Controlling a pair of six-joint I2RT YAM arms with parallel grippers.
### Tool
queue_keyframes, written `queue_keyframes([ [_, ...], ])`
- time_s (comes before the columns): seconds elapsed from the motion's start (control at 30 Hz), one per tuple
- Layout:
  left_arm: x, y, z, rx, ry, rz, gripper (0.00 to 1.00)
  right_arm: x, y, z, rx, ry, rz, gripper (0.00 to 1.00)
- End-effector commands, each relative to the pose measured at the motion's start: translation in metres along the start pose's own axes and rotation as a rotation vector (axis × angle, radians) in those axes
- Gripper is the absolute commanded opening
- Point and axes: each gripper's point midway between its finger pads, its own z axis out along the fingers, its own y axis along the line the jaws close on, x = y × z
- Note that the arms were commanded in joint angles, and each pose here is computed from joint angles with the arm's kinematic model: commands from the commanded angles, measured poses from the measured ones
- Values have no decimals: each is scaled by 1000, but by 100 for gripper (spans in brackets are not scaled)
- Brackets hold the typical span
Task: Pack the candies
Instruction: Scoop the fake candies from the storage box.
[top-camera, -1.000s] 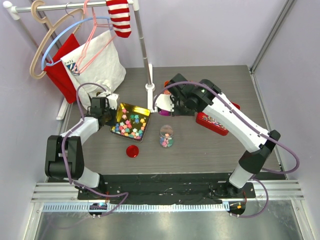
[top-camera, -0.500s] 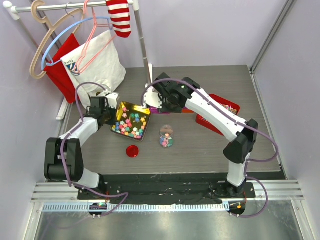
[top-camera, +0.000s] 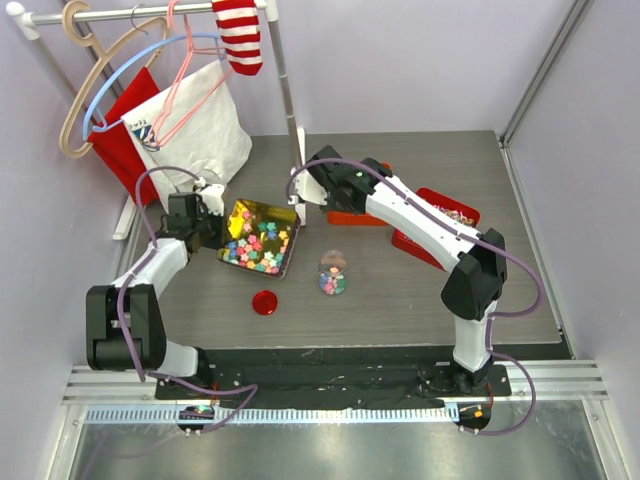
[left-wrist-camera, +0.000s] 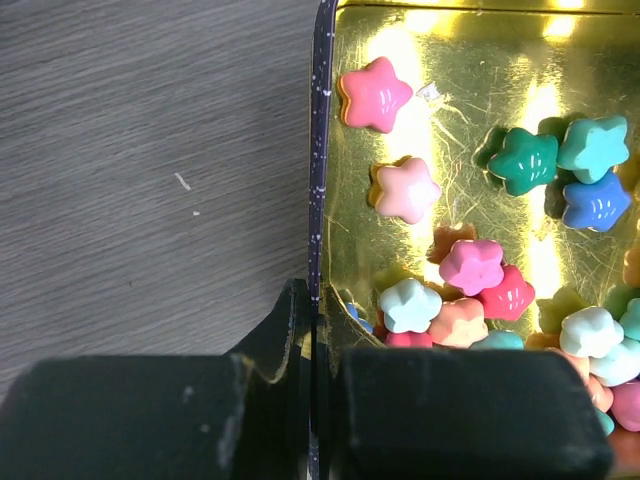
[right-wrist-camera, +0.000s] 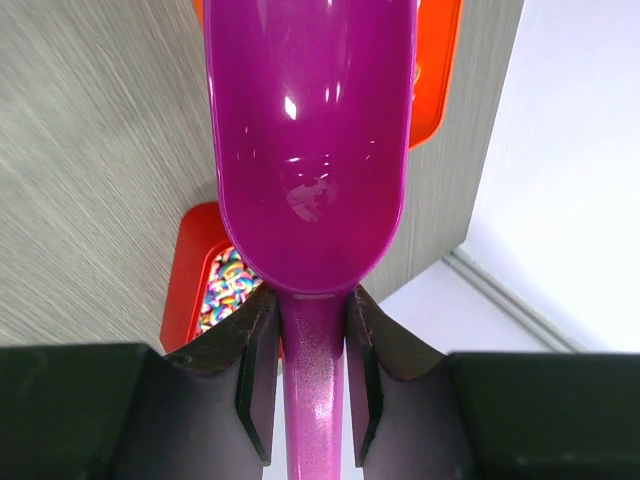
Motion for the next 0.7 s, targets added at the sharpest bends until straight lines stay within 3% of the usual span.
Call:
queue_keyframes([
  [0.0,-50,-11,-24,105,-201,-17,0,6,-6,7,38,18,5,1],
  [0.37,-52,-24,-27,186,-209,-24,0,-13,21,22,-76,-55,-49,1],
  [0.67,-47,-19,-21,169,-192,-31,0,-41,30,0,-112,-185,-65,1],
])
